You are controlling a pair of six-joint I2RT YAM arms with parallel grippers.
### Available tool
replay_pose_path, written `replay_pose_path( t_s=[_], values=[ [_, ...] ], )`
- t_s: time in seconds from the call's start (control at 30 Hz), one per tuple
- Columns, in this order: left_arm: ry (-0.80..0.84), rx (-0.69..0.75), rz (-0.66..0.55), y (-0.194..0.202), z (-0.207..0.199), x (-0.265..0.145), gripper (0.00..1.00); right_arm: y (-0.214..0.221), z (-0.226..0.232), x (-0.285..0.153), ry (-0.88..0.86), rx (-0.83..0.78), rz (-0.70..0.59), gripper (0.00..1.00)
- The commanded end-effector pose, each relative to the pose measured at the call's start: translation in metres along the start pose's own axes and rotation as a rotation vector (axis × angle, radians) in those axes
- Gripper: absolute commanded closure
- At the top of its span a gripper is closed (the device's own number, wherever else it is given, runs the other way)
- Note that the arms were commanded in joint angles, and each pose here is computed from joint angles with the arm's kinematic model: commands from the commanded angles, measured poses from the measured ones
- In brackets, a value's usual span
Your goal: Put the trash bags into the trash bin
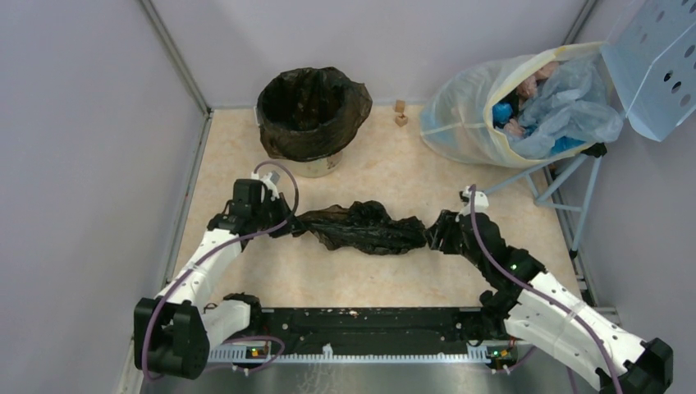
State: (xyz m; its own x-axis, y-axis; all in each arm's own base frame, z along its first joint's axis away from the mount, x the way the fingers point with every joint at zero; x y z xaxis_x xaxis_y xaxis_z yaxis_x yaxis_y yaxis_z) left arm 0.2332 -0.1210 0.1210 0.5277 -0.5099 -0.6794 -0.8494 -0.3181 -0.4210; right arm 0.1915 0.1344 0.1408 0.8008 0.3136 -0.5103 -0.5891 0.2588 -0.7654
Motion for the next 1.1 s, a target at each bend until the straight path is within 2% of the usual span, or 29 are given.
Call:
replay_pose_path(
  t_s=[0.0,0.07,0.17,0.37,0.5,0.6,0.63,0.67,0.83,1.07],
  values=[
    [0.040,0.039,-0.013,-0.006,-0.008,-0.003,1.00,0.008,0.031,0.012,-0.172,-0.062,0.053,0.47],
    [0.038,0.039,-0.014,-0.006,-0.008,-0.004,1.00,0.006,0.029,0.022,-0.122,-0.075,0.071,0.43],
    [0.030,0.029,-0.006,-0.004,-0.007,-0.004,1.00,0.006,0.023,0.037,-0.036,-0.091,0.104,0.42],
    [0.031,-0.027,0.026,0.007,-0.004,-0.001,1.00,0.008,0.016,0.068,0.022,-0.068,0.150,0.48],
    [0.050,-0.085,0.063,0.021,-0.001,0.004,1.00,0.003,0.011,0.076,0.042,-0.053,0.147,0.62],
    [0.100,-0.130,0.109,0.040,-0.001,0.011,1.00,-0.010,0.008,0.071,0.050,-0.046,0.095,0.84],
    [0.114,-0.141,0.131,0.047,-0.002,0.014,1.00,-0.016,0.007,0.068,0.048,-0.045,0.071,0.95],
    [0.124,-0.142,0.146,0.054,-0.004,0.017,1.00,-0.022,0.007,0.065,0.046,-0.049,0.045,1.00],
    [0.078,-0.077,0.209,0.089,-0.014,0.031,1.00,-0.043,-0.001,0.050,0.085,-0.054,-0.023,1.00],
    [0.025,-0.020,0.238,0.110,-0.012,0.030,1.00,-0.056,-0.036,0.039,0.276,0.021,-0.082,1.00]
  ],
)
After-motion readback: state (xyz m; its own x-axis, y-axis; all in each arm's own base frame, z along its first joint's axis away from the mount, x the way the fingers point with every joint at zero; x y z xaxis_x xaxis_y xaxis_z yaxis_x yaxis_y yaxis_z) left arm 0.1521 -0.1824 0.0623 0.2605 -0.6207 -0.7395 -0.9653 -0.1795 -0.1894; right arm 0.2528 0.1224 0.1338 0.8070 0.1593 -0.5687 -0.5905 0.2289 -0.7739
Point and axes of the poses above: each gripper's point midway between its finger pads, its own x axis out along the fingers, its own z axis along the line the jaws close on, y = z × x, the point moved 2 cm from there along -x, back along the fingers
